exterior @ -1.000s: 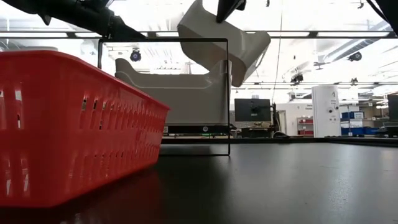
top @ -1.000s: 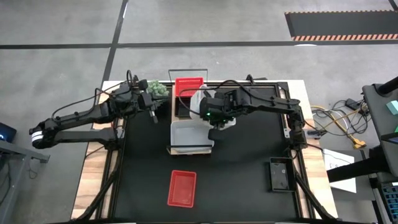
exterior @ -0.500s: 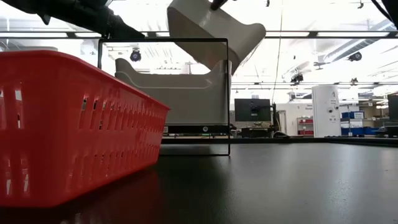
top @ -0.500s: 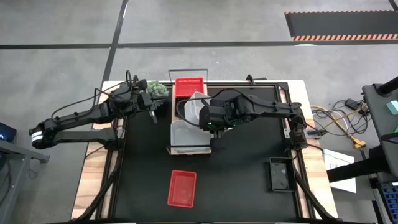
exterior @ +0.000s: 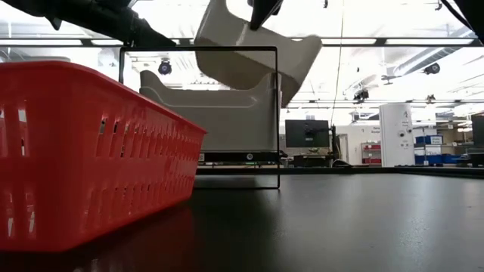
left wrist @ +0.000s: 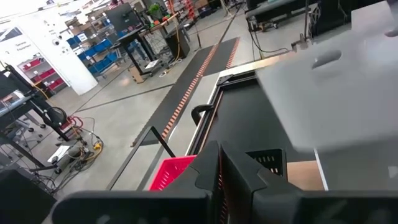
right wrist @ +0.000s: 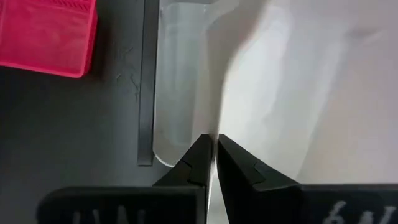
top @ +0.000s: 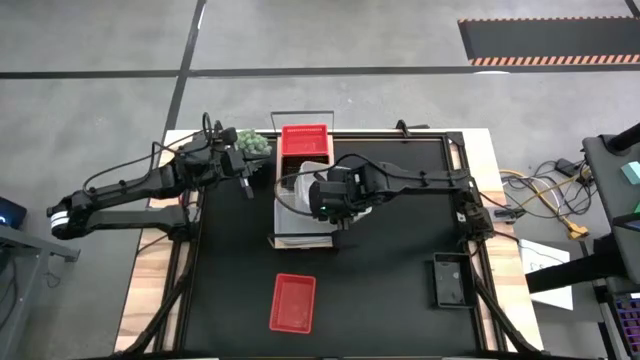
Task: Stack baskets on shelf by color
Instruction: Stack the gray bin on top of the gray bin on the shelf
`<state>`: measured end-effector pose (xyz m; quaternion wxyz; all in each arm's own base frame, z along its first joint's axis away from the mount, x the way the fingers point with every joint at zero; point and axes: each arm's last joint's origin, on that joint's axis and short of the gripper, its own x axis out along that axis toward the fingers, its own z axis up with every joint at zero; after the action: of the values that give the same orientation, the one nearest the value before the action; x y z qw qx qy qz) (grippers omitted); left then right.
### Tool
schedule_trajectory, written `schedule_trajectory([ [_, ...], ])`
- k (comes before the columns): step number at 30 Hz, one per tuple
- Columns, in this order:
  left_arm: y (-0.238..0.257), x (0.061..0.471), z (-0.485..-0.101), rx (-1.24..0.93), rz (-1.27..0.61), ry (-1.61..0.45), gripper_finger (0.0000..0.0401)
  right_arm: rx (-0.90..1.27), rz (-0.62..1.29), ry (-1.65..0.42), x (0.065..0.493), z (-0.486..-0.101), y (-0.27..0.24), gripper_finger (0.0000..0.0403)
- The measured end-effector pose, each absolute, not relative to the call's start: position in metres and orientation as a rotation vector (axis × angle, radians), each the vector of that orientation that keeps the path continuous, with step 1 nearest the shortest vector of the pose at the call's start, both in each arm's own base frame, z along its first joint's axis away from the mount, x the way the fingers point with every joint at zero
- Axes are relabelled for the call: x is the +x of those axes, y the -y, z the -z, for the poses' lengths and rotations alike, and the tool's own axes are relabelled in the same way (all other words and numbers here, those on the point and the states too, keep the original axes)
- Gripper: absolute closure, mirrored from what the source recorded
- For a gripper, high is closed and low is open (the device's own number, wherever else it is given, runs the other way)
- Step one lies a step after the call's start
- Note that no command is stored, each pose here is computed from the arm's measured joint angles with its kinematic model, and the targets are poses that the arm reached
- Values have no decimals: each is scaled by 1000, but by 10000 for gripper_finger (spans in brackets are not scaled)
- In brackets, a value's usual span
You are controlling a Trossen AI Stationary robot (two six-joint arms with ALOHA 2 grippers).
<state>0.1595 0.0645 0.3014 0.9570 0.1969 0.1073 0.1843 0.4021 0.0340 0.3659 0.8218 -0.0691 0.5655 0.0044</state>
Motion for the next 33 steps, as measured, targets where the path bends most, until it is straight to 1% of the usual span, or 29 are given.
schedule_trajectory([
  [12,-65,159,-301,398,-372,-227,401,-184,-35,-1150,406,-368,-34,330],
  [17,-64,159,-300,397,-370,-234,401,-183,-32,-1143,406,-371,-34,319],
  [21,-64,159,-300,397,-370,-234,401,-214,49,-1148,395,-381,-31,325],
  [26,-64,159,-300,397,-370,-234,401,-274,198,-1154,366,-405,-20,346],
  [33,-64,159,-300,397,-370,-235,401,-81,396,-1115,346,-422,21,386],
])
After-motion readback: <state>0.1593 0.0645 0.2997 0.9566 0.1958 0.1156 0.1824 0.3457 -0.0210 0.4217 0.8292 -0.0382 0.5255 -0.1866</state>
